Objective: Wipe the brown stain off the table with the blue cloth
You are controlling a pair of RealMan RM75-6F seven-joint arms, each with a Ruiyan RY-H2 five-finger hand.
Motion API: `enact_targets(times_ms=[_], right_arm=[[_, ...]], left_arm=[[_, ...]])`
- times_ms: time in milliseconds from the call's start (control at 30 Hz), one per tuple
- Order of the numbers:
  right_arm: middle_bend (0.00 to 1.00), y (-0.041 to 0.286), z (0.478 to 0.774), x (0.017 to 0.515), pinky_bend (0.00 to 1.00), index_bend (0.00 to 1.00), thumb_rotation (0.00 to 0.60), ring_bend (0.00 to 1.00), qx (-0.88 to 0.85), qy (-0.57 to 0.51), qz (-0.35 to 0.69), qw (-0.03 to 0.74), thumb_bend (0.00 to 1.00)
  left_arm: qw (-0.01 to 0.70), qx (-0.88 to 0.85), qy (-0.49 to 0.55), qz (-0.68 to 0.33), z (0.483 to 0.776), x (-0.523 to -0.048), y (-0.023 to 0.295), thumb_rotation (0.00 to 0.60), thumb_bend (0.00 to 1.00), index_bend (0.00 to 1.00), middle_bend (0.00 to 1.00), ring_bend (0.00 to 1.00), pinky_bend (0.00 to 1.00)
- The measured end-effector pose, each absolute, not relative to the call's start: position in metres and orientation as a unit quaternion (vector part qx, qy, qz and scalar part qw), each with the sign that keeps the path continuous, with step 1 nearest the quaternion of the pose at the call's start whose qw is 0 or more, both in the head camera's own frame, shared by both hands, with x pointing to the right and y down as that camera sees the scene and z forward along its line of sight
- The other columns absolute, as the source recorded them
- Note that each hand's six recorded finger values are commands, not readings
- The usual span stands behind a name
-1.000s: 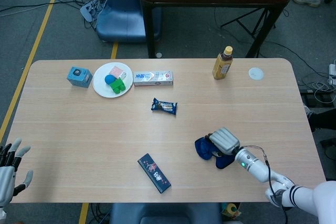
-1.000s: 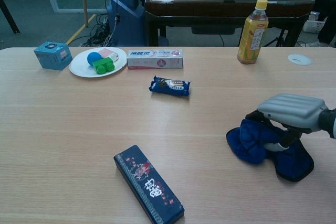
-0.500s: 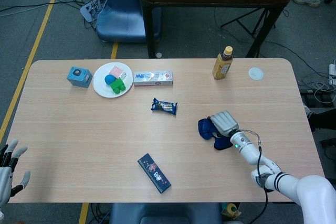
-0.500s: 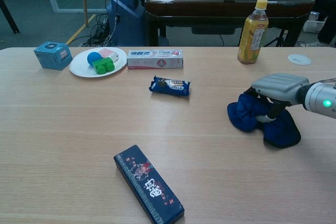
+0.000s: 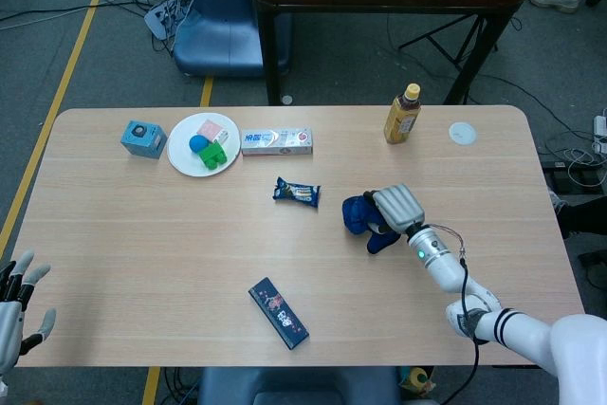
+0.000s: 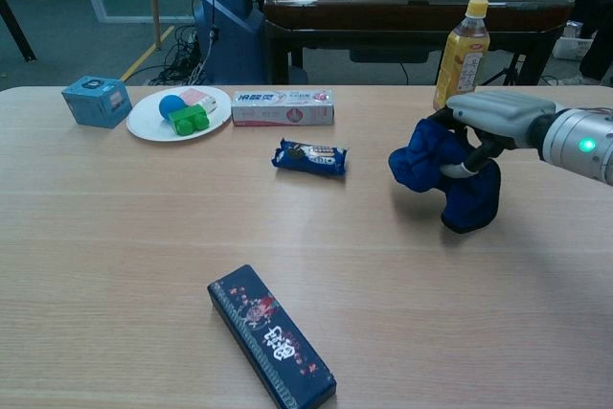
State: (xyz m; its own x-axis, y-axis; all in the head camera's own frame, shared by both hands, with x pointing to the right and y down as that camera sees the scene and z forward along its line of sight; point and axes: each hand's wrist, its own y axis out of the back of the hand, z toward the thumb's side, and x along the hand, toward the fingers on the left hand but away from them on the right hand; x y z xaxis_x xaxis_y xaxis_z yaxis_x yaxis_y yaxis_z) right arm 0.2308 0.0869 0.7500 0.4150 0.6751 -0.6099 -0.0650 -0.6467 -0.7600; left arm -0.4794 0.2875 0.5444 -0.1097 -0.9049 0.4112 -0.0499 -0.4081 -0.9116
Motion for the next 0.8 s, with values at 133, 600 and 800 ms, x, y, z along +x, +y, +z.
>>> enact_targets(times_ms=[133, 600, 800], right_arm=[[0.55, 0.081, 0.735, 0.226, 0.73, 0.70, 0.600, 0.53, -0.757, -0.211, 0.488, 0.379, 0.60], [0.00, 0.069, 0.736, 0.262, 0.10, 0.00, 0.600, 0.00, -0.717, -0.204, 0.552, 0.373, 0.11], [0.00, 0.066, 0.716, 0.268, 0.09, 0.00, 0.600, 0.00, -0.716, -0.225, 0.542, 0.379, 0.07]], left_arm=[[0.347, -0.568, 0.420, -0.617, 0.544, -0.480, 0.288, 0.600, 0.33, 0.19, 0.00, 0.05, 0.00], [0.346, -0.574, 0.416, -0.615, 0.548, -0.477, 0.286, 0.600, 0.34, 0.19, 0.00, 0.05, 0.00], [0.347, -0.576, 0.415, -0.613, 0.549, -0.476, 0.284, 0.600, 0.34, 0.19, 0.00, 0.05, 0.00]])
